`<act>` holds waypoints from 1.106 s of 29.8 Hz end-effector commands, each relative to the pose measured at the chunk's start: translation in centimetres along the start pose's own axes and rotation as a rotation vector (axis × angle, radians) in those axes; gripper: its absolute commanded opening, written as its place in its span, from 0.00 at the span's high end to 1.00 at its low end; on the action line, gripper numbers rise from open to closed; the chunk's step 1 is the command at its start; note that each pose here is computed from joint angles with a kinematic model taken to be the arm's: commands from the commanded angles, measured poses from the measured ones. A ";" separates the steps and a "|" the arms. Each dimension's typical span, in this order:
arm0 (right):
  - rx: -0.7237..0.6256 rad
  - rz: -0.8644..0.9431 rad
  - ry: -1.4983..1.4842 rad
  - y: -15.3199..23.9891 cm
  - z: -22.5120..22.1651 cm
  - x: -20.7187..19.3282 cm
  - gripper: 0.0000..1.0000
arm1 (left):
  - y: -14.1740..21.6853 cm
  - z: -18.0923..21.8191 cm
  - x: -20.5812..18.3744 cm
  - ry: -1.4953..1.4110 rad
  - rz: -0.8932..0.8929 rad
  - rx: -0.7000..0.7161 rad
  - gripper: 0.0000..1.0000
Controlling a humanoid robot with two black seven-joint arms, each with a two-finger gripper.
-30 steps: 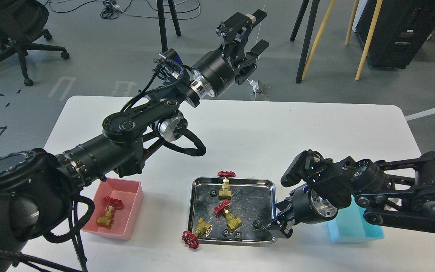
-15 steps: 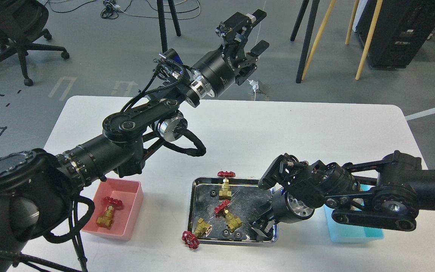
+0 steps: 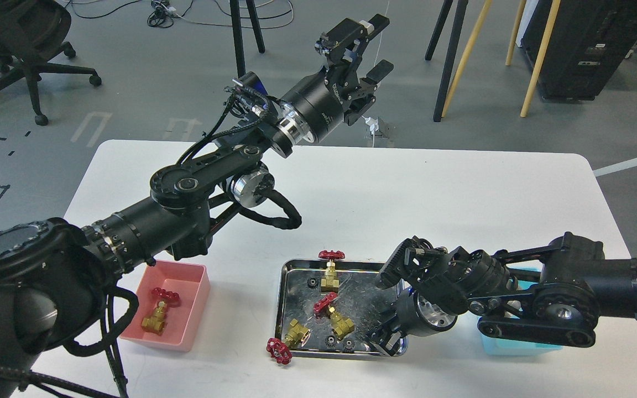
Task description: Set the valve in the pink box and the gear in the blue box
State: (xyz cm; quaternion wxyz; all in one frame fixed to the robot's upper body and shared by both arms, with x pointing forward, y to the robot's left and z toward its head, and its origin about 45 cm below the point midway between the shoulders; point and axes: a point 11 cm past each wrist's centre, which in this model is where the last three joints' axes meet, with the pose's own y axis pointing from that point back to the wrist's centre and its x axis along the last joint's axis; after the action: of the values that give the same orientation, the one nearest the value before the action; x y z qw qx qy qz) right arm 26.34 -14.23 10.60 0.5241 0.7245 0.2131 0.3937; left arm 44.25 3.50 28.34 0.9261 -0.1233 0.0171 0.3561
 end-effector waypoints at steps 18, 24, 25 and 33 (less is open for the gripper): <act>-0.005 0.003 0.001 -0.4 0.0 0.5 0.54 | 0.0 0.0 0.0 0.002 -0.002 0.000 0.18; 0.001 0.011 0.017 -0.4 -0.4 1.2 0.54 | 0.0 0.0 0.0 0.002 -0.002 0.000 0.18; 0.003 0.008 0.017 -0.5 -0.5 1.1 0.54 | 0.0 0.0 -0.1 0.003 -0.003 0.000 0.18; 0.002 -0.004 0.027 -0.6 -0.5 0.8 0.54 | 0.1 -0.1 -0.1 0.004 -0.004 0.001 0.18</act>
State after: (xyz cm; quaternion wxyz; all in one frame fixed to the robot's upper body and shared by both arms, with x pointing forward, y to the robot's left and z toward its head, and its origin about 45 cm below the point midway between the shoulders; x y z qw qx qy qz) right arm 26.59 -13.00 10.54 0.5195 0.7216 0.2175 0.4026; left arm 44.18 3.44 28.32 0.9267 -0.1238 0.0182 0.3544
